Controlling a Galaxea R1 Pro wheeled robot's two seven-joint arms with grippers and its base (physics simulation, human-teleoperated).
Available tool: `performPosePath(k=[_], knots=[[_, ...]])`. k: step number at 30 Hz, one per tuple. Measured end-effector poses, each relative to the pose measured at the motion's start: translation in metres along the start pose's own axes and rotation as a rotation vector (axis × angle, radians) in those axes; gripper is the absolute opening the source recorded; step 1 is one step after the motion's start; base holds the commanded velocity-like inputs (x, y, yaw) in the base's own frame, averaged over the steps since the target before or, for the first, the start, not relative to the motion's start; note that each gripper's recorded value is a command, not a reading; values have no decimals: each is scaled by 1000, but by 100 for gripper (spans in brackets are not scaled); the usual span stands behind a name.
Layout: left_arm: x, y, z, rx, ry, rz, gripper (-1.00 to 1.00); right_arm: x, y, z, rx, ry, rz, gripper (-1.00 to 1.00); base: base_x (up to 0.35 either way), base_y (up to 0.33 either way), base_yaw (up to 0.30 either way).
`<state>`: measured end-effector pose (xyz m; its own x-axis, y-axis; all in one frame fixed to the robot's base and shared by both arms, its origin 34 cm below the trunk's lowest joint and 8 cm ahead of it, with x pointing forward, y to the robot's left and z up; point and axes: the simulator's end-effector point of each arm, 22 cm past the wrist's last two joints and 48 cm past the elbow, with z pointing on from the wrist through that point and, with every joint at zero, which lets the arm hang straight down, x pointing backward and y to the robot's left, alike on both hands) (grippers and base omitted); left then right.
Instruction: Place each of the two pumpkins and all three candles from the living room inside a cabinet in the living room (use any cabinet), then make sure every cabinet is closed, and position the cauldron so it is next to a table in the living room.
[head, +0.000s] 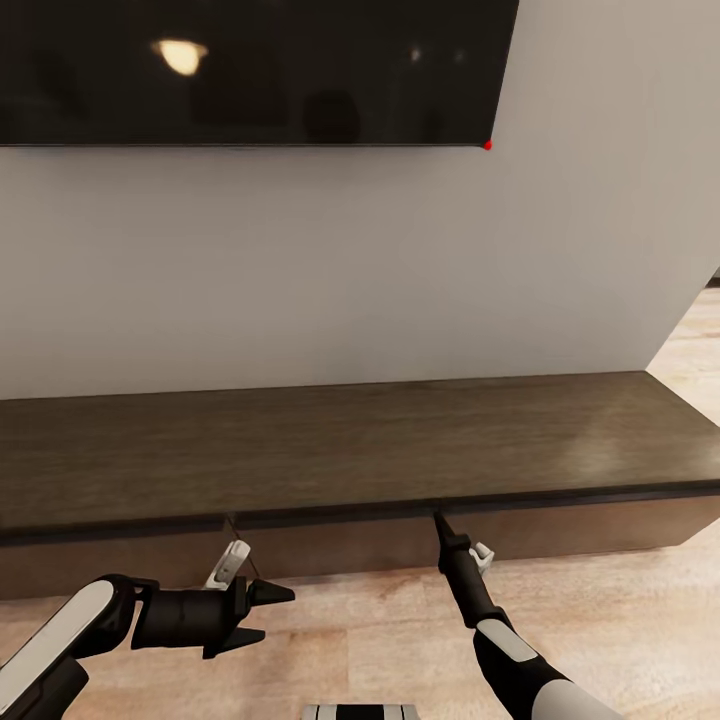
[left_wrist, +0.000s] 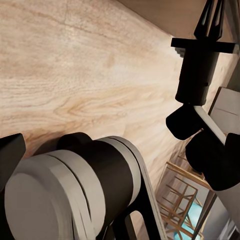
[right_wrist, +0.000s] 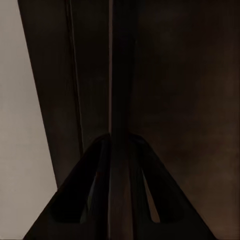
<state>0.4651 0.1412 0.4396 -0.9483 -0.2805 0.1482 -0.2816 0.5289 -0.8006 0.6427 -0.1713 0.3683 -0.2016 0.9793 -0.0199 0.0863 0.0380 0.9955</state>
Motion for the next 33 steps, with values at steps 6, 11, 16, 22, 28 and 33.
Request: performPosePath(k=[6,11,16,22,28,33], knots=[[0,0,0,0,0,0,100,0,0,0,0,1,-1,-100,0,0,0],[1,0,1,-1,2,0,100,0,0,0,0,1,-1,-100,0,0,0],[1,0,1,-1,3,1,100,0,0,0,0,-2,2,-100,0,0,0],[1,0,1,-2,4,1,100,0,0,0,1,1,0,-100,0,0,0],[2,1,2,-2,7,1,100,0,0,0,2,-1,2,-100,-47,0,0],[3,1,2,-3,8,1,100,-2,0,0,2,-6,5,-100,-211,0,0]])
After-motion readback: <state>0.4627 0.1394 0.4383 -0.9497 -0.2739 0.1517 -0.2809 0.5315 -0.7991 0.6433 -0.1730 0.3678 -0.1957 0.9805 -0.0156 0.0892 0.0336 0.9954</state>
